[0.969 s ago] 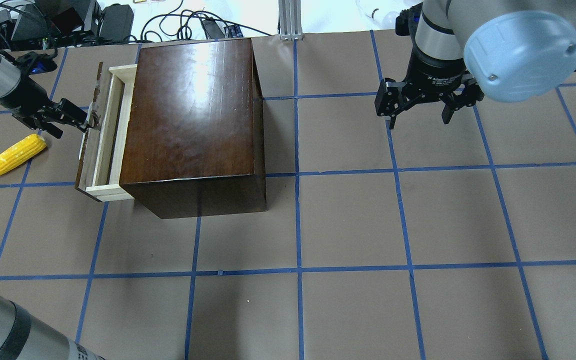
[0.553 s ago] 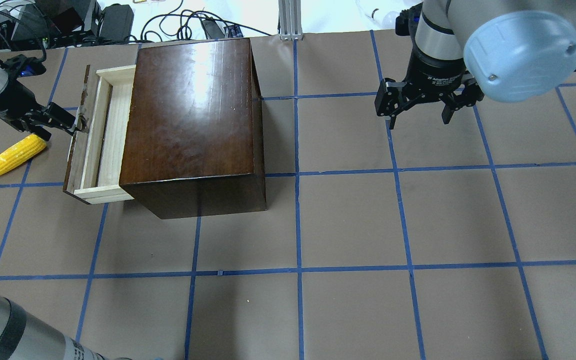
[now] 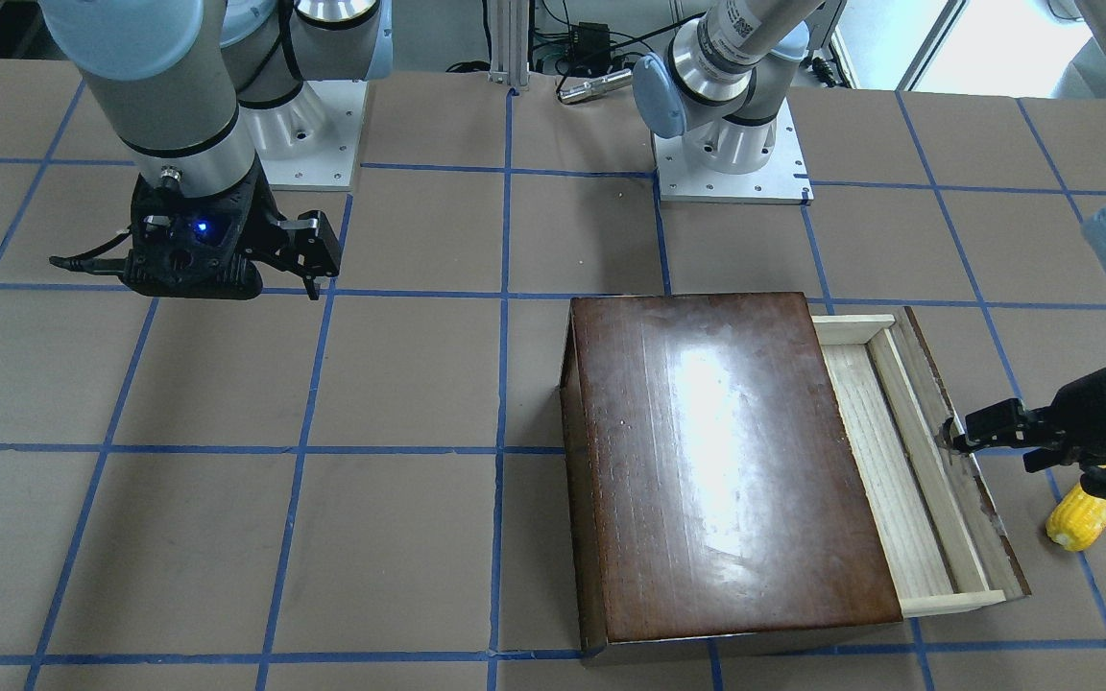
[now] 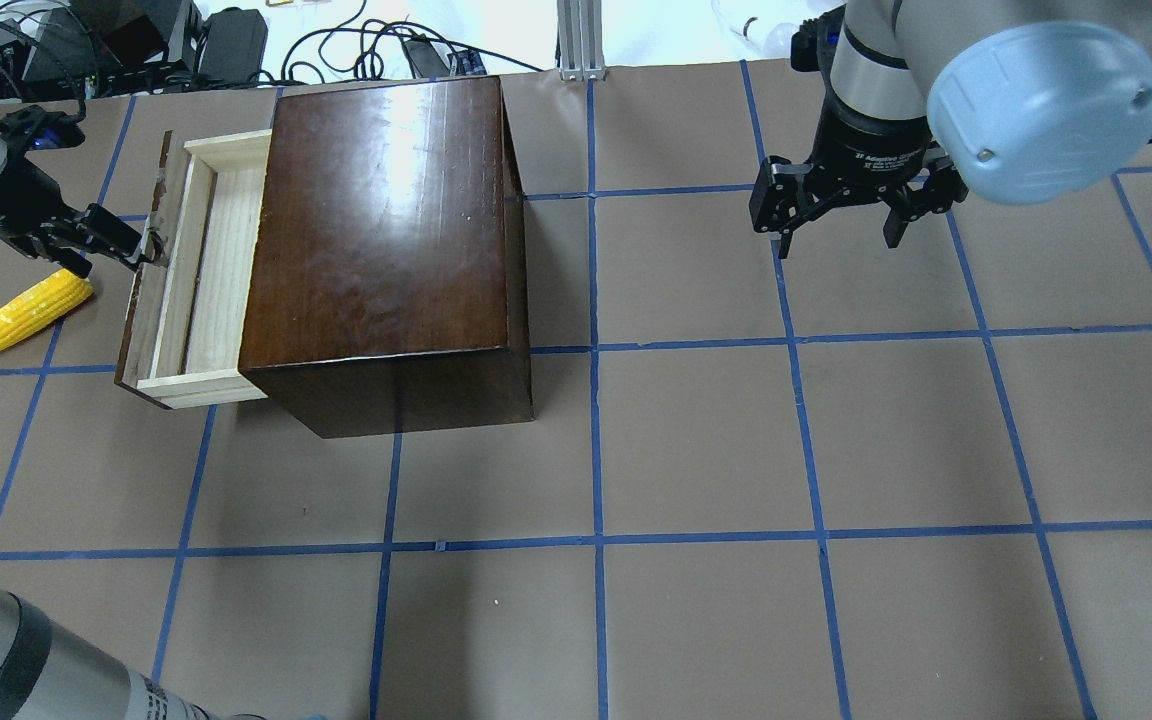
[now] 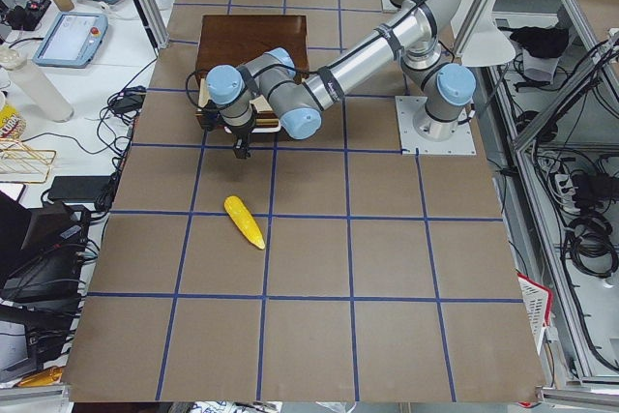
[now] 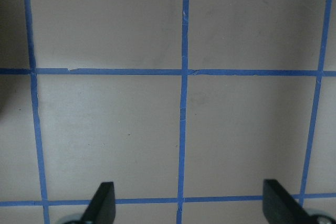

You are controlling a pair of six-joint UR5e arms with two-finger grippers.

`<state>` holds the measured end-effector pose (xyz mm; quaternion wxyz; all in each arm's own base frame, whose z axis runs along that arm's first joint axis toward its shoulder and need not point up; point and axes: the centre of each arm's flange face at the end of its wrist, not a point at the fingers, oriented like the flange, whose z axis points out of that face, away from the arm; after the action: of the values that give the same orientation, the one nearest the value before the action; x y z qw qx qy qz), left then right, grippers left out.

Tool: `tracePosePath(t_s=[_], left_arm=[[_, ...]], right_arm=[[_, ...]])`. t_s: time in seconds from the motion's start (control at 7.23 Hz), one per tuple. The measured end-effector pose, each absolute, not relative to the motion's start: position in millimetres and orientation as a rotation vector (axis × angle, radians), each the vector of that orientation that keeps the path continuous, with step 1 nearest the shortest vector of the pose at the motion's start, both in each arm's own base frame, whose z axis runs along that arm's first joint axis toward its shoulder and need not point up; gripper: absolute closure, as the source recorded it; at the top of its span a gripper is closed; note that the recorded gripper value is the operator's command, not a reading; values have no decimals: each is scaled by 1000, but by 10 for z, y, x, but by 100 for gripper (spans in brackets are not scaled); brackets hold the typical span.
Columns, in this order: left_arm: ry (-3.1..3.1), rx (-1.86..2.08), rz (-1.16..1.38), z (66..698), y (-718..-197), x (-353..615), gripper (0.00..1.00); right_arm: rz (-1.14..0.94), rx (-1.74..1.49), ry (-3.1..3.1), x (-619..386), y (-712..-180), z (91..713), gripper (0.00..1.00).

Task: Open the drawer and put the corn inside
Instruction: 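Release the handle and move the left gripper down onto the yellow corn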

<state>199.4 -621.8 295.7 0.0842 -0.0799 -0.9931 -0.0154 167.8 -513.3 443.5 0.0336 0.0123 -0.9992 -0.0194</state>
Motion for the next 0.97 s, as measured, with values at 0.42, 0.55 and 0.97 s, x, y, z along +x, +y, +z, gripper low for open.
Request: tracePosePath(t_s=[0.42, 0.55, 0.97], left_arm=[[-3000, -306, -74, 3377, -6222, 2059, 0], [-3037, -426, -92, 3536, -6261, 2147, 0], [-2999, -760, -100, 3505, -6203, 2685, 0]], right_arm=[[-60, 38, -3074, 1678, -5133, 4435, 0], [-60, 38, -3074, 1678, -5133, 4434, 0], [-60, 38, -3074, 1678, -5133, 4433, 0]])
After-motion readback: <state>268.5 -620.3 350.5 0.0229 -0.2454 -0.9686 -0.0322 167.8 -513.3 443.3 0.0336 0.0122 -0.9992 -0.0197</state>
